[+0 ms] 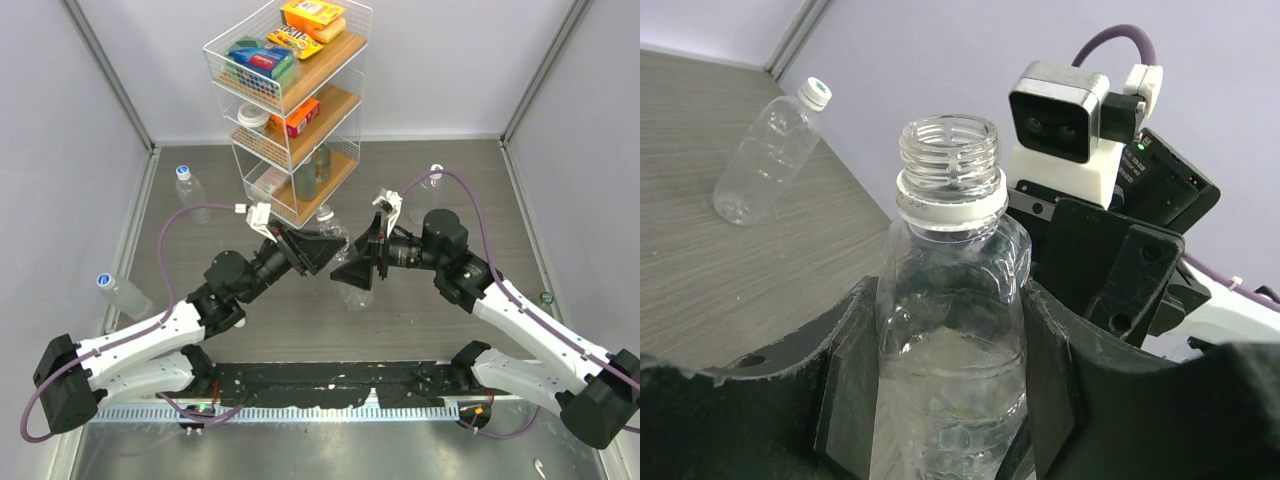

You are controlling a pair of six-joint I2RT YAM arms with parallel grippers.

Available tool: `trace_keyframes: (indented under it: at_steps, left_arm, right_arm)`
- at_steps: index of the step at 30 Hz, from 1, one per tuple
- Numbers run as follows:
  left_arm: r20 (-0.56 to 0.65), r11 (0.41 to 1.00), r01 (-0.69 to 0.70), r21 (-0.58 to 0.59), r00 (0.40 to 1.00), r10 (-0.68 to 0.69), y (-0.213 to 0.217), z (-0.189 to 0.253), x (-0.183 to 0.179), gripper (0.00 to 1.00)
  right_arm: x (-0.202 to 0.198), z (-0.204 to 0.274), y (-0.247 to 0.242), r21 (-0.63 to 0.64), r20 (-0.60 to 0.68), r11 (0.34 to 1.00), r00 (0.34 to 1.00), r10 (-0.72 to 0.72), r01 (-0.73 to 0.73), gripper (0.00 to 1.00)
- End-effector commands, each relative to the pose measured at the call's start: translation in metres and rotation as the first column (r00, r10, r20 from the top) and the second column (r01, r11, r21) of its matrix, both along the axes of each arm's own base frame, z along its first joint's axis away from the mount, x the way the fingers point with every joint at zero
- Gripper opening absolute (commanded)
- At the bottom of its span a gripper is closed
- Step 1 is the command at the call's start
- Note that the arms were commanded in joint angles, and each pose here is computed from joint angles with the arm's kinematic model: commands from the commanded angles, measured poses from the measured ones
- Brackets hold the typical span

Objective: Screw on the bottle caps
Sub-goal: Pick up the plastic bottle at the center of the board, then move the bottle cap to the center of the board.

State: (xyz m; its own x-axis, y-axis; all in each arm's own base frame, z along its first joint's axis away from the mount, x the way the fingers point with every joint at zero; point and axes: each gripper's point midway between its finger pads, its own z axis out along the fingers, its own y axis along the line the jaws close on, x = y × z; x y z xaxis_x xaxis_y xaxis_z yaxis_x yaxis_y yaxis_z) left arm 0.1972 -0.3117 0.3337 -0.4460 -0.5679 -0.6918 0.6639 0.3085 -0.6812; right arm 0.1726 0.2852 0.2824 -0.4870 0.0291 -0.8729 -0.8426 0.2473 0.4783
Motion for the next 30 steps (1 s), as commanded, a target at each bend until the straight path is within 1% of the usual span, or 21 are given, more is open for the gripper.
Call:
trace_keyframes:
  at_steps: [1,3,5,6,7,8,10,11,13,14,15,16,18,19,20,21,22,24,25,27,30]
  left_arm:
    - [0.038,0.998,0.026,-0.06,0.999,-0.023,-0.002,0.02,-0.005,0.5]
    - [0.043,0.998,0.032,-0.058,0.999,-0.03,-0.002,0.02,-0.006,0.5]
    - [0.05,0.999,0.028,-0.045,0.998,-0.026,-0.003,0.017,-0.005,0.52]
    - [0.049,0.999,0.03,-0.038,0.998,-0.028,-0.003,0.015,-0.005,0.55]
    - [0.049,0.999,0.027,-0.026,0.998,-0.025,-0.003,0.012,-0.005,0.61]
    - [0.042,1.0,0.017,-0.018,0.999,-0.017,0.0,0.01,-0.005,0.71]
    - [0.003,0.999,-0.035,0.008,0.999,0.035,0.009,-0.001,0.001,0.94]
    - [-0.011,0.998,-0.068,0.016,0.998,0.068,0.015,-0.003,0.003,1.0]
    - [-0.084,0.984,-0.168,0.058,0.981,0.173,0.035,-0.018,0.013,1.0]
    - [-0.125,0.969,-0.222,0.107,0.964,0.235,0.048,-0.03,0.016,1.0]
    - [-0.182,0.946,-0.279,0.165,0.934,0.307,0.064,-0.045,0.019,1.0]
    - [-0.241,0.918,-0.329,0.22,0.894,0.378,0.08,-0.061,0.021,1.0]
    - [-0.346,0.828,-0.424,0.366,0.764,0.544,0.121,-0.101,0.018,1.0]
    - [-0.369,0.751,-0.471,0.463,0.668,0.646,0.148,-0.126,0.013,1.0]
    - [-0.387,0.68,-0.518,0.519,0.567,0.727,0.173,-0.142,0.009,1.0]
    - [-0.371,0.581,-0.519,0.626,0.457,0.808,0.205,-0.167,-0.006,1.0]
    - [-0.341,0.494,-0.532,0.688,0.364,0.867,0.23,-0.181,-0.016,1.0]
    - [-0.306,0.393,-0.532,0.75,0.248,0.919,0.258,-0.2,-0.029,1.0]
    - [-0.315,0.37,-0.543,0.754,0.195,0.929,0.265,-0.207,-0.032,0.99]
    - [-0.323,0.363,-0.543,0.757,0.172,0.931,0.263,-0.219,-0.029,0.97]
    - [-0.346,0.379,-0.497,0.781,0.162,0.924,0.256,-0.237,-0.032,0.9]
  right_arm:
    - [0.0,0.031,0.009,0.09,0.044,0.995,0.998,0.034,-0.038,0.82]
    - [0.0,0.032,0.008,0.098,0.067,0.995,0.997,0.026,-0.032,0.79]
    - [0.008,0.032,0.005,0.11,0.057,0.994,0.998,-0.032,0.026,0.65]
    - [0.011,0.031,0.003,0.103,0.05,0.993,0.997,-0.054,0.048,0.54]
    - [0.01,0.031,0.003,0.101,0.047,0.994,0.997,-0.055,0.05,0.51]
    - [0.009,0.029,0.002,0.093,0.034,0.994,0.998,-0.059,0.056,0.45]
    - [0.008,0.023,-0.002,0.075,0.003,0.994,0.997,-0.077,0.077,0.45]
    - [0.007,0.022,-0.005,0.07,-0.005,0.993,0.995,-0.096,0.096,0.45]
    - [0.014,0.009,-0.016,0.026,-0.04,0.982,0.982,-0.184,0.185,0.44]
    - [0.021,-0.01,-0.025,-0.035,-0.085,0.964,0.961,-0.265,0.263,0.43]
    - [0.022,-0.012,-0.031,-0.047,-0.09,0.954,0.95,-0.298,0.295,0.41]
    - [0.027,-0.03,-0.042,-0.107,-0.113,0.927,0.922,-0.371,0.359,0.4]
    - [0.026,-0.042,-0.055,-0.144,-0.109,0.901,0.898,-0.426,0.41,0.39]
    - [0.023,-0.044,-0.059,-0.148,-0.099,0.897,0.897,-0.432,0.415,0.4]
    - [0.021,-0.045,-0.062,-0.156,-0.088,0.895,0.897,-0.434,0.418,0.39]
    - [0.018,-0.044,-0.065,-0.152,-0.075,0.895,0.898,-0.434,0.42,0.39]
    - [0.017,-0.046,-0.069,-0.168,-0.064,0.89,0.896,-0.44,0.425,0.39]
    - [0.015,-0.046,-0.076,-0.171,-0.046,0.879,0.887,-0.458,0.445,0.39]
    - [0.016,-0.05,-0.077,-0.179,-0.043,0.873,0.883,-0.467,0.453,0.4]
    - [0.015,-0.054,-0.077,-0.188,-0.034,0.876,0.889,-0.458,0.444,0.4]
    - [0.014,-0.065,-0.076,-0.225,-0.048,0.877,0.894,-0.444,0.424,0.4]
